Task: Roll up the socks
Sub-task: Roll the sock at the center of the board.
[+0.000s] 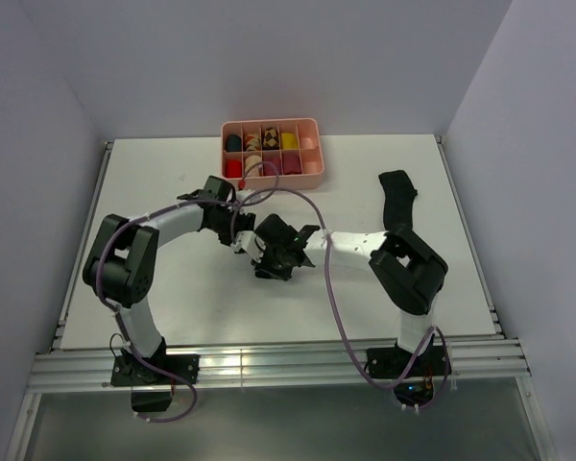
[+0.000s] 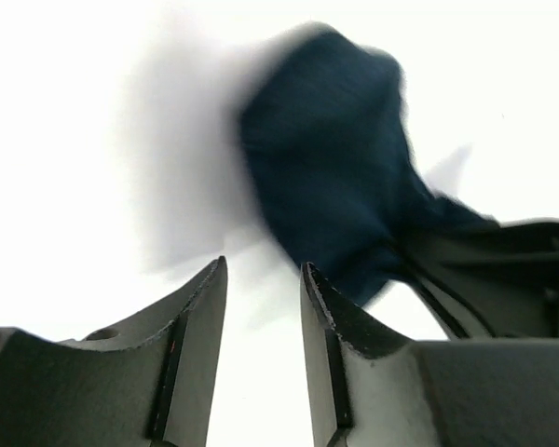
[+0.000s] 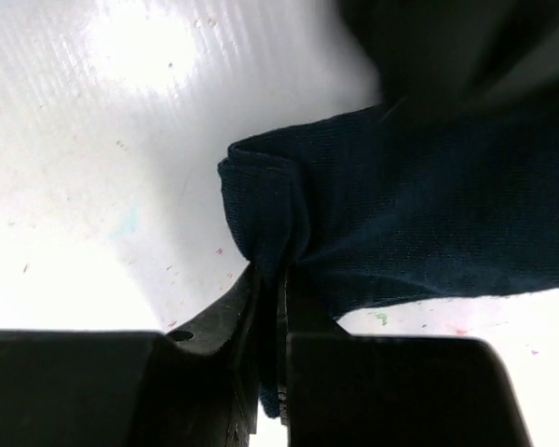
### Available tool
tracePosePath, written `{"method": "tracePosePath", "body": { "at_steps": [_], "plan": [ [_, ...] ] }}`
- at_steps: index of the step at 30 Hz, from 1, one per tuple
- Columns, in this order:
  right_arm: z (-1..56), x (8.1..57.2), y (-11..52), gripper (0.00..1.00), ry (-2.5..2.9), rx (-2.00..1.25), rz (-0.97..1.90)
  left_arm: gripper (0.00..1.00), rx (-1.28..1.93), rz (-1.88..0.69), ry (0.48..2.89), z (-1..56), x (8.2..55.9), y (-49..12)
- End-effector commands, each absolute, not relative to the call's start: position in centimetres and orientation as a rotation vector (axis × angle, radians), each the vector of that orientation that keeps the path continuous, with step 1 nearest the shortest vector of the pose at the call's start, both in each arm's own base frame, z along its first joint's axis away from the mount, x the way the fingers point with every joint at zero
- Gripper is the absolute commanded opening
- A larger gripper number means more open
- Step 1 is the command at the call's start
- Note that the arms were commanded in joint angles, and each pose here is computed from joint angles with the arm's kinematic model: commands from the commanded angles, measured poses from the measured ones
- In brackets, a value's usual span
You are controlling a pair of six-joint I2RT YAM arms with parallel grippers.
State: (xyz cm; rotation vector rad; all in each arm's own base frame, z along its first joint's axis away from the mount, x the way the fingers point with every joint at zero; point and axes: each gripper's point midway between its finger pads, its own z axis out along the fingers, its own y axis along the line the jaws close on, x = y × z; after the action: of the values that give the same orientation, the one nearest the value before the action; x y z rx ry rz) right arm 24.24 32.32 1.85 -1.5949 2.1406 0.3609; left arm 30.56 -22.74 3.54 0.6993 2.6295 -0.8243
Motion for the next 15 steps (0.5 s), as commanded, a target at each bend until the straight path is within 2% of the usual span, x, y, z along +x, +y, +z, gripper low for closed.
{"method": "tracePosePath", "body": {
  "at_steps": [1, 8, 13, 14, 15],
  "plan": [
    [1.9, 23.2, 31.7, 0.0, 2.244, -1.575, 0.463, 0.43, 0.523, -0.689, 2.479, 6.2, 35.0, -21.6],
    [2.2, 23.0, 31.4, 0.0, 2.382, -1.511, 0.715, 0.41, 0.244, -0.469, 2.294, 10.1, 37.6, -17.2],
    [3.1, 24.1, 31.7, 0.0, 2.467, -1.423, 0.936, 0.42, 0.349, -0.428, 2.152, 12.0, 36.1, -16.4],
    [2.6, 23.9, 31.3, 0.0, 2.516, -1.412, 0.964, 0.43, 0.372, -0.432, 2.071, 13.8, 36.0, -16.6],
    [2.9, 24.5, 31.6, 0.0, 2.515, -1.397, 0.982, 0.43, 0.431, -0.418, 2.062, 13.0, 35.1, -16.5]
  ]
}}
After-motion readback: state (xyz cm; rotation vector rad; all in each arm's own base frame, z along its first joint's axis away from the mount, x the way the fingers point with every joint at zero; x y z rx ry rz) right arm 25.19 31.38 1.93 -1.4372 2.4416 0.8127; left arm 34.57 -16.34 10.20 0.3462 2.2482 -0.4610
